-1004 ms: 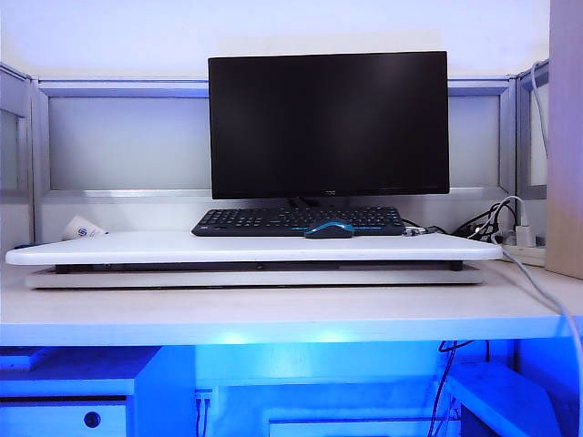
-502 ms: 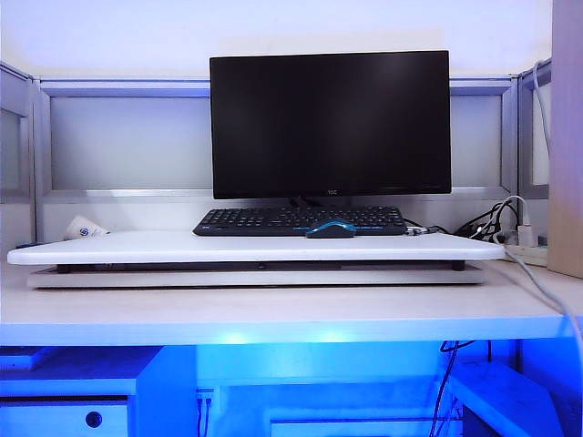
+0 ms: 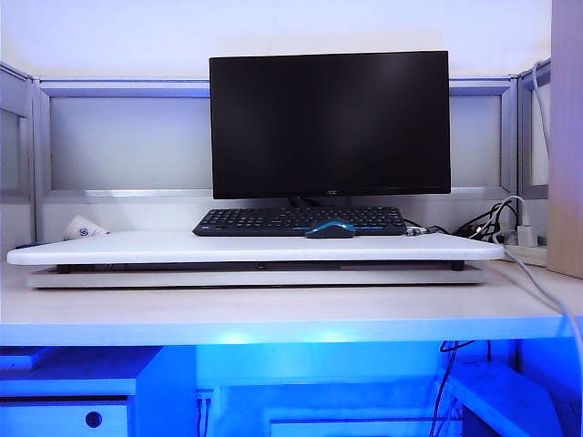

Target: Grab the backpack from the chair and place it on the desk.

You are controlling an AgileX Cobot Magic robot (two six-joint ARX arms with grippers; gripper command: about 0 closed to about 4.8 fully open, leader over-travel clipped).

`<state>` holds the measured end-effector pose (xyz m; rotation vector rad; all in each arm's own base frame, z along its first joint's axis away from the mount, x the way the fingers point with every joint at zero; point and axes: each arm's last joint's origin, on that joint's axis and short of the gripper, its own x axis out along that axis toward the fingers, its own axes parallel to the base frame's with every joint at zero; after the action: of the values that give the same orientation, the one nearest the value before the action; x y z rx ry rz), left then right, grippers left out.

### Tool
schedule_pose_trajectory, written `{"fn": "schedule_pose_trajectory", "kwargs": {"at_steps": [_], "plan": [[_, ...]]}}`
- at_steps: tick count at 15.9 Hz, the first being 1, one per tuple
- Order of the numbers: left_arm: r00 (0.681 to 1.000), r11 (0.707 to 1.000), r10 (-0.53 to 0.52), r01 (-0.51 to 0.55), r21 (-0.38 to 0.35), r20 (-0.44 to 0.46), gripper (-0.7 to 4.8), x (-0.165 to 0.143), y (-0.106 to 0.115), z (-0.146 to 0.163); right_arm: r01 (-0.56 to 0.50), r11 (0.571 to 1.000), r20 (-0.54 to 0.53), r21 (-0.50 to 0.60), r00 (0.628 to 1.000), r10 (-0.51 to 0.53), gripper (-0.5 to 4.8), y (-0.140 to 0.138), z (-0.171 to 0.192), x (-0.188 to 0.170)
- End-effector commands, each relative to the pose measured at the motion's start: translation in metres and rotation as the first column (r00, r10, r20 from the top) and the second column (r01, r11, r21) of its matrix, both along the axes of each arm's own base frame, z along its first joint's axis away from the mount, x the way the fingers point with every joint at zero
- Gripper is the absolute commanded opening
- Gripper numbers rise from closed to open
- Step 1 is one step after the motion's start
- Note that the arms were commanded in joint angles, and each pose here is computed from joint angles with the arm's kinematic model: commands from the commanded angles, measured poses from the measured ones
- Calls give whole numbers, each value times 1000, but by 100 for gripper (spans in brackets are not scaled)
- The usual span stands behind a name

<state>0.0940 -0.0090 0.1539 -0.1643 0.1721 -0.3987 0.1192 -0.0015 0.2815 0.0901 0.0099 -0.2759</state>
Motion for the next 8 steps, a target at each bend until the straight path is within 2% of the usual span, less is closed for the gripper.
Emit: {"fn": "schedule_pose_trajectory", "kwargs": {"at_steps": [1,5,8], "plan": [[969,966,-241,234,-107,-50,103,-4,-6,-1,119,992,-46,52,992,-117,479,-11,1,15],[969,964,-241,231,-134,-62,103,-4,-6,-1,278,955,-96,105,958,-268,479,-34,-6,13],[968,962,-240,228,-148,-68,103,-4,-6,-1,340,920,-151,195,937,-315,479,-56,-15,12]]}}
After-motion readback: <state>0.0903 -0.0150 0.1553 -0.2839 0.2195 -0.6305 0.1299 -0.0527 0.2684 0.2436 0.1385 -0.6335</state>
